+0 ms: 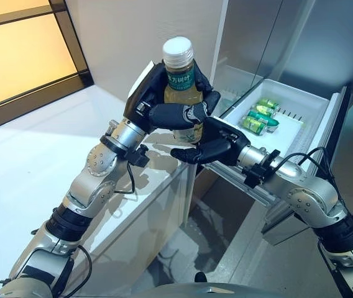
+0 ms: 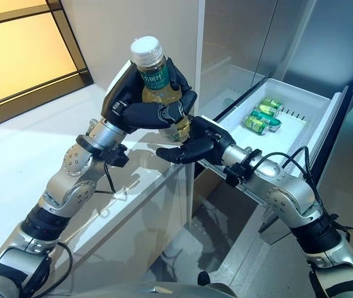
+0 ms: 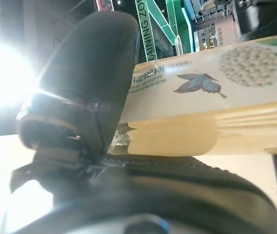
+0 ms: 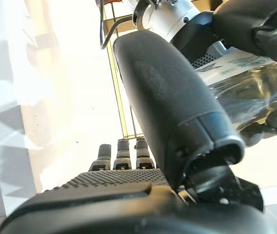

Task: Put drinks into fridge and close the fridge

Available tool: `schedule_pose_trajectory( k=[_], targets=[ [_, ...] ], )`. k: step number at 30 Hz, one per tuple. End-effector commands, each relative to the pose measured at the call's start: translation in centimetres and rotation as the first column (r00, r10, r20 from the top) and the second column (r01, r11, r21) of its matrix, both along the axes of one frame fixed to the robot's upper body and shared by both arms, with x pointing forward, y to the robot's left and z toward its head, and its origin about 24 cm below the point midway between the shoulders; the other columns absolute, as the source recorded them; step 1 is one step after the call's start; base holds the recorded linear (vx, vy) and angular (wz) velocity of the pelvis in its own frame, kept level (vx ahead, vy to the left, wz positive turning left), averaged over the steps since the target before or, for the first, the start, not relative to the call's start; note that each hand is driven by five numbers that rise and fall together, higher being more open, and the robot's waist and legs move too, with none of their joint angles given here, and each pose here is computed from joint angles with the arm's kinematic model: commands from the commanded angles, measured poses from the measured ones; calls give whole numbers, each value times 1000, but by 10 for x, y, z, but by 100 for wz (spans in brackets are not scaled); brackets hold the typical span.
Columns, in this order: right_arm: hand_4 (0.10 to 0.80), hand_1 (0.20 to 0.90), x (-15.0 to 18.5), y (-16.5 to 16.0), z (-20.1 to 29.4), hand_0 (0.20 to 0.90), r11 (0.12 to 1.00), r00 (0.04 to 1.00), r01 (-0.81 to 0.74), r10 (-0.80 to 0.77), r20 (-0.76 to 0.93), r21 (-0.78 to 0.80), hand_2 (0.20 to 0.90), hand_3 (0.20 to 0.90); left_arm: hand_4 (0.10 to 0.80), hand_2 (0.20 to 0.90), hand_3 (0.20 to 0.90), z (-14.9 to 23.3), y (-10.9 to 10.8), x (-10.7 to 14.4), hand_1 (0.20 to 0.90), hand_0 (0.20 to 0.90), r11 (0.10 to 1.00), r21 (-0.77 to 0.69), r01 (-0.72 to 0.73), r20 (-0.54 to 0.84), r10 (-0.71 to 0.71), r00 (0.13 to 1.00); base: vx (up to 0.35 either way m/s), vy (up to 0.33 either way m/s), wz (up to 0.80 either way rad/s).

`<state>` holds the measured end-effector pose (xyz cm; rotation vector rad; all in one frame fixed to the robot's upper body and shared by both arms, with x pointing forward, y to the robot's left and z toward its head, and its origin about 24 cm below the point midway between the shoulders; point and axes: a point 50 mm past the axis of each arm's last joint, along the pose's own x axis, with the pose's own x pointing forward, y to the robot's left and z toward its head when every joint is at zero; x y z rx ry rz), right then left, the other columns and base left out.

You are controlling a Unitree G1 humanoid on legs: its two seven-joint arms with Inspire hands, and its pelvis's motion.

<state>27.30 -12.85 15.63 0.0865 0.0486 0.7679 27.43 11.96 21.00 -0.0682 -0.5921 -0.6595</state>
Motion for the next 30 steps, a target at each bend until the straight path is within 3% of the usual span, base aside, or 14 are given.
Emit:
schedule_pose_trajectory(
  k=[1,23,30],
  targets=[
    [800,900,-3,11,69,900,978,945,-82,15,328,191,900,900,100,300,200,50,-8,-20,300,300,985,-136,111,247,-74,966,6,12,4],
    [800,900,-9,17,61,900,962,949,-187,125,289,197,900,900,100,300,200,39,-5,-9,300,300,995,-99,-9,218,30,976,3,3,2],
    [800,900,-4,44,36,900,967,954,-172,116,277,189,900,900,100,300,200,35,-26,-10,300,300,997,-75,9,203,7,979,12,0,-1]
  ],
)
